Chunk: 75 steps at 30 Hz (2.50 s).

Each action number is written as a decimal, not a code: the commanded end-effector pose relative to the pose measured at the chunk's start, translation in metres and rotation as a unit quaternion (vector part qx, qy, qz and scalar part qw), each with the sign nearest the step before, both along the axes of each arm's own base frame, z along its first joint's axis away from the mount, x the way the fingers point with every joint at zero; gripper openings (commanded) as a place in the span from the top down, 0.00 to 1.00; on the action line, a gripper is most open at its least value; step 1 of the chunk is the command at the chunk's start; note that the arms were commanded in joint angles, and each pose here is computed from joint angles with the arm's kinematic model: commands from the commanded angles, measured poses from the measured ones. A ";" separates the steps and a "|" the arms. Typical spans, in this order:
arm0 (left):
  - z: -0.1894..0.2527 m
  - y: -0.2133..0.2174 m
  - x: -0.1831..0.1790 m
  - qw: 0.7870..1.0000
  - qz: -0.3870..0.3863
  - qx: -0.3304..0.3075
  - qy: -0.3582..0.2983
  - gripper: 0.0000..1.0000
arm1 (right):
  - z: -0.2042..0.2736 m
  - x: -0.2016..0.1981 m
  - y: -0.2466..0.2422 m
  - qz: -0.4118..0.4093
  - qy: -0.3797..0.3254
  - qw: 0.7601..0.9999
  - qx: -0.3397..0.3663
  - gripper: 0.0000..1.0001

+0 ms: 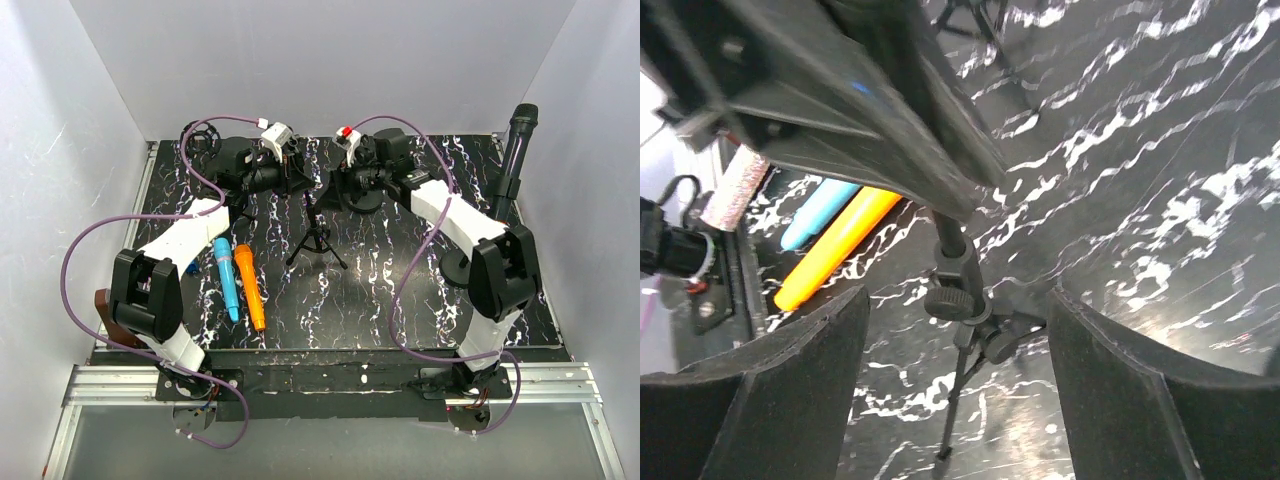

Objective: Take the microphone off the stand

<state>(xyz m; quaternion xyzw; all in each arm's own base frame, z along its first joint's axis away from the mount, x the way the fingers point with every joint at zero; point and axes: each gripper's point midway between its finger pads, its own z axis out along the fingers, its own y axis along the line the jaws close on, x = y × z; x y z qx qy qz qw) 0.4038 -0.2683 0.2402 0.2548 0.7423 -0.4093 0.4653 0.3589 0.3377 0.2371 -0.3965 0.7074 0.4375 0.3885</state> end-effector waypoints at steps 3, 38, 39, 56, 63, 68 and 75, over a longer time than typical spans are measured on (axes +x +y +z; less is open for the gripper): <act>-0.010 -0.002 -0.020 0.999 -0.008 0.006 0.044 1.00 | -0.005 -0.003 0.010 -0.025 0.120 0.992 0.024 0.25; 0.007 0.013 0.040 0.971 0.090 0.082 -0.205 1.00 | -0.042 -0.038 -0.055 -0.031 -0.016 0.992 -0.119 0.37; 0.011 0.015 0.050 0.965 0.106 0.085 -0.223 1.00 | -0.040 -0.040 -0.057 -0.033 -0.018 0.992 -0.121 0.37; -0.018 0.039 0.116 0.928 0.219 0.139 -0.266 0.28 | -0.020 -0.040 -0.070 -0.053 -0.047 0.987 -0.142 0.37; -0.005 0.065 0.058 0.937 0.223 0.146 -0.225 0.21 | 0.001 -0.050 -0.074 -0.050 -0.058 0.989 -0.129 0.37; 0.010 0.067 0.014 0.952 0.185 0.138 -0.203 0.20 | 0.027 -0.069 -0.082 -0.040 -0.072 0.989 -0.122 0.37; 0.003 0.051 -0.026 0.976 0.097 0.132 -0.146 0.23 | 0.106 -0.115 -0.123 -0.057 -0.188 0.974 -0.116 0.36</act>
